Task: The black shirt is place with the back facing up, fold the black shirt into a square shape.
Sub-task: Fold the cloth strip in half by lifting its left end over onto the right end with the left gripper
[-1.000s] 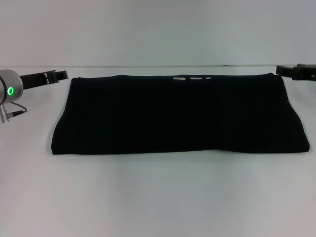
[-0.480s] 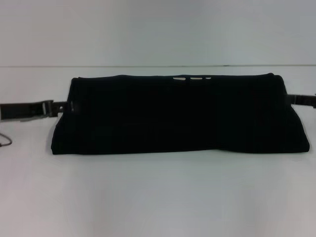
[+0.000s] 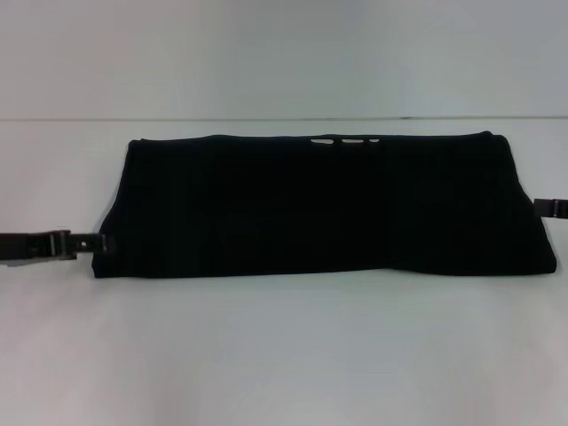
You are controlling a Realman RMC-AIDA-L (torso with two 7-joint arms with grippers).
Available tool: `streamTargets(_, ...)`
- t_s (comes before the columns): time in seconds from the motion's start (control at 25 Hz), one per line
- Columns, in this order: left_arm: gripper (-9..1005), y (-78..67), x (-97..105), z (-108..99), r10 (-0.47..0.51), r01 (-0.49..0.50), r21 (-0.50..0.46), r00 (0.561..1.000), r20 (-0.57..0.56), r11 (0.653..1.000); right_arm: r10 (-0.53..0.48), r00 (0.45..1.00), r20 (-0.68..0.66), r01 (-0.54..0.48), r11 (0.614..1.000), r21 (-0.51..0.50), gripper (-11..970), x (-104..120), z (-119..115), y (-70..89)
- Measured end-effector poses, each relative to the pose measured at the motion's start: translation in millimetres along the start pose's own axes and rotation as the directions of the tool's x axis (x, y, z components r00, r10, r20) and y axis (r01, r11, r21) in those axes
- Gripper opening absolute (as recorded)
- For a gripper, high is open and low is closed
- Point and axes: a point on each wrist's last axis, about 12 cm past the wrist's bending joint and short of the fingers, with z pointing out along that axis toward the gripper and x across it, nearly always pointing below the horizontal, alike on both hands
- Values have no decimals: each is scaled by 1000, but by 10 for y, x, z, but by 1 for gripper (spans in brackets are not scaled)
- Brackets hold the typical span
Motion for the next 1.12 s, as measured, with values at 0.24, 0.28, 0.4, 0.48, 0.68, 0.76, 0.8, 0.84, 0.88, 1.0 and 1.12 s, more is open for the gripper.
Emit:
streamTargets(0.24,848,-65,14,97,40,-40,2,998,-44,999,0,1000,2,0,1000,2,682,-3,10,3)
streamTargets(0.28,848,-77,11,110,45,-45,4,998,-49,999,-1,1000,3,1,1000,1,682,-7,14,6)
streamTargets(0.4,848,-101,10,151,55,-55,6,997,-58,998,-5,1000,3,5,1000,1,682,-13,17,8)
streamTargets(0.48,847,-104,10,173,56,-56,3,997,-59,998,-8,1000,3,8,1000,2,682,-14,17,7)
streamTargets(0.68,839,-122,2,212,63,-63,-2,996,-59,998,-10,1000,-1,10,1000,8,681,-1,17,-1)
streamTargets(0.76,832,-124,-1,219,64,-64,-5,996,-56,998,-9,1000,-1,9,1000,10,681,4,14,-6)
streamTargets(0.8,828,-124,-3,222,64,-65,-7,996,-55,998,-9,1000,-1,9,1000,11,681,5,13,-7)
streamTargets(0.84,824,-124,-3,223,66,-66,-8,996,-54,998,-9,1000,-1,9,1000,11,681,6,11,-8)
streamTargets(0.88,820,-124,-3,224,67,-68,-9,996,-54,998,-9,1000,-2,9,1000,12,681,8,8,-11)
streamTargets(1.0,809,-120,-6,225,79,-79,-11,996,-51,997,-9,1000,-19,9,1000,22,681,23,4,-24)
streamTargets(1.12,712,-120,-6,225,80,-80,-11,996,-51,997,-12,999,-46,14,999,34,682,39,11,-33)
